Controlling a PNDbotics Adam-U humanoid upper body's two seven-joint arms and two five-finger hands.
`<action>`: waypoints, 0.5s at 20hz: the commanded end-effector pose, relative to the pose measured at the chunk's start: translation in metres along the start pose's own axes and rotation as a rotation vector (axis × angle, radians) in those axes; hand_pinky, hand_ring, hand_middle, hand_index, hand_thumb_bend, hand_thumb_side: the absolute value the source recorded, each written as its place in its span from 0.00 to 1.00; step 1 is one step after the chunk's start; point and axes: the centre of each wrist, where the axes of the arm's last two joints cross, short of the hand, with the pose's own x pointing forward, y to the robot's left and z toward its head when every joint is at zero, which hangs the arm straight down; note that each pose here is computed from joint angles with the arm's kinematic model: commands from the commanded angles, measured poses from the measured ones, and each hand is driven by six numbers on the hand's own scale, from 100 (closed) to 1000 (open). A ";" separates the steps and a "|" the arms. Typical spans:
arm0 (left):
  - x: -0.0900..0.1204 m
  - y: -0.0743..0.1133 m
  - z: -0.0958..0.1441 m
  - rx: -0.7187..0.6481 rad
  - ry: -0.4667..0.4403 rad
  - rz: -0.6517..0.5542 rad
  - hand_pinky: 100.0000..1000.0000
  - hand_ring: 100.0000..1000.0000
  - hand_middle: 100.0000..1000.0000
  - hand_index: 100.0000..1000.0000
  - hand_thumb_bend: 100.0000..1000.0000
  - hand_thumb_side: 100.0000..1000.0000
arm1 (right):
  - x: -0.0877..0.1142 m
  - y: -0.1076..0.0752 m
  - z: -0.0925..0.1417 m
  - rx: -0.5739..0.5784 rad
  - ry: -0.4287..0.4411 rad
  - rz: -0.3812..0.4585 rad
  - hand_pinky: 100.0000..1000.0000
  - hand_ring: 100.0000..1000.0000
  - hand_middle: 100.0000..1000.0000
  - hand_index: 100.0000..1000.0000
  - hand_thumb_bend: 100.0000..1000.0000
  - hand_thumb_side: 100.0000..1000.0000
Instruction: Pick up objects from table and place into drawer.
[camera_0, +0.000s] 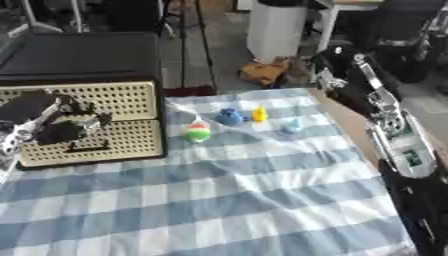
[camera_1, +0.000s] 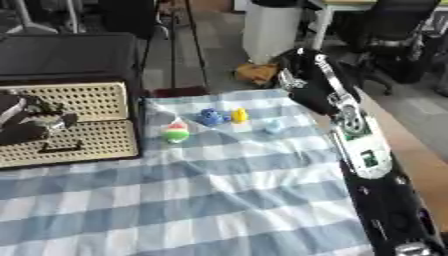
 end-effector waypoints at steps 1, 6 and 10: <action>-0.005 0.005 0.000 -0.001 0.016 -0.010 0.00 0.00 0.00 0.48 0.51 1.00 | 0.007 -0.010 -0.007 -0.009 -0.030 0.013 0.11 0.29 0.29 0.61 0.00 0.39; -0.007 0.007 0.005 -0.021 0.022 -0.045 0.00 0.00 0.00 0.35 0.52 1.00 | 0.007 -0.010 -0.007 -0.011 -0.028 0.015 0.11 0.29 0.29 0.61 0.00 0.39; -0.009 0.007 0.013 -0.033 0.024 -0.067 0.00 0.00 0.00 0.31 0.52 1.00 | 0.006 -0.011 -0.006 -0.012 -0.025 0.018 0.11 0.29 0.29 0.61 0.00 0.39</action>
